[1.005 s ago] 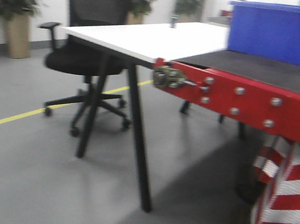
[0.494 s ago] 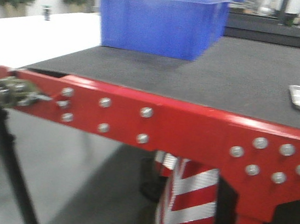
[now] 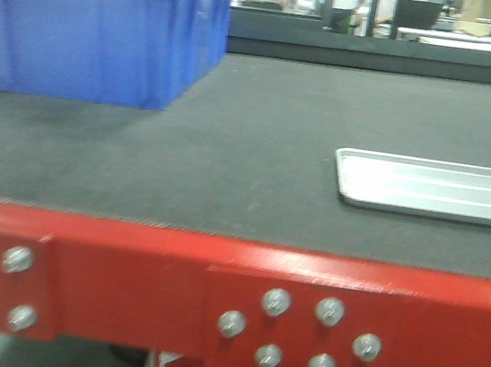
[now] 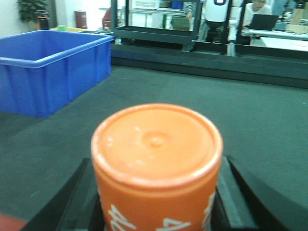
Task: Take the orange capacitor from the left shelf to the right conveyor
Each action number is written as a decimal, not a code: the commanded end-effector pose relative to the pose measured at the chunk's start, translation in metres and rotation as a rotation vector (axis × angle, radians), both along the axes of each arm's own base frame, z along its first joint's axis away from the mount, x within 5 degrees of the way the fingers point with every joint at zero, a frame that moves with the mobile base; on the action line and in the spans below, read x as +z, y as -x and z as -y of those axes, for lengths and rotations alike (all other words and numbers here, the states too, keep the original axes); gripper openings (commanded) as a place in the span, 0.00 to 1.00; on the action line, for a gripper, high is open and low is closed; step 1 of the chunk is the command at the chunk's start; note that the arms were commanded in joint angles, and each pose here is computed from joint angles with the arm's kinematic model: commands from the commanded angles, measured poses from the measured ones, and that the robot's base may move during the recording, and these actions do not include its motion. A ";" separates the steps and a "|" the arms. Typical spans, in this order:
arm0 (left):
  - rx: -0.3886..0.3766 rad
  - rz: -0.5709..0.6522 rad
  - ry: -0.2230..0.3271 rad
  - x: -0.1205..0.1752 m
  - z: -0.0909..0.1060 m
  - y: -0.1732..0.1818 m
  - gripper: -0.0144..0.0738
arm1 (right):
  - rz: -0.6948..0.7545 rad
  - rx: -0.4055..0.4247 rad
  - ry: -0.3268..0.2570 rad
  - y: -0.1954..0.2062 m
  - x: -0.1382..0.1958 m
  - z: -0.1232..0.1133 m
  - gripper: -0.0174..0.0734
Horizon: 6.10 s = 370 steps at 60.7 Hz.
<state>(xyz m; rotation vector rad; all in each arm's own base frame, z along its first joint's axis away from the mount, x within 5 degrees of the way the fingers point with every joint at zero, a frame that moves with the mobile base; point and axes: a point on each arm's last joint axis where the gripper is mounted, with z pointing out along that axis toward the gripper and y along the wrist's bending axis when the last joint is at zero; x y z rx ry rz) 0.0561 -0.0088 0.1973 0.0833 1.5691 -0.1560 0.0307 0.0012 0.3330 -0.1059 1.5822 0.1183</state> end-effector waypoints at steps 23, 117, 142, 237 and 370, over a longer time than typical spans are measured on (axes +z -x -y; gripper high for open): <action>0.005 0.105 0.019 0.010 -0.001 0.001 0.02 | 0.111 0.002 0.006 0.001 0.017 0.000 0.25; 0.005 0.105 0.019 0.010 -0.001 0.001 0.02 | 0.073 0.020 -0.005 -0.036 0.042 -0.009 0.25; 0.005 0.105 0.019 0.010 -0.001 0.001 0.02 | 0.058 0.066 0.001 -0.164 0.042 -0.039 0.25; 0.005 0.105 0.019 0.010 -0.001 0.001 0.02 | -0.061 0.155 0.032 -0.252 -0.170 -0.055 0.60; 0.005 0.105 0.019 0.010 -0.001 0.001 0.02 | 0.021 -0.048 -0.028 -0.056 -0.017 -0.007 0.25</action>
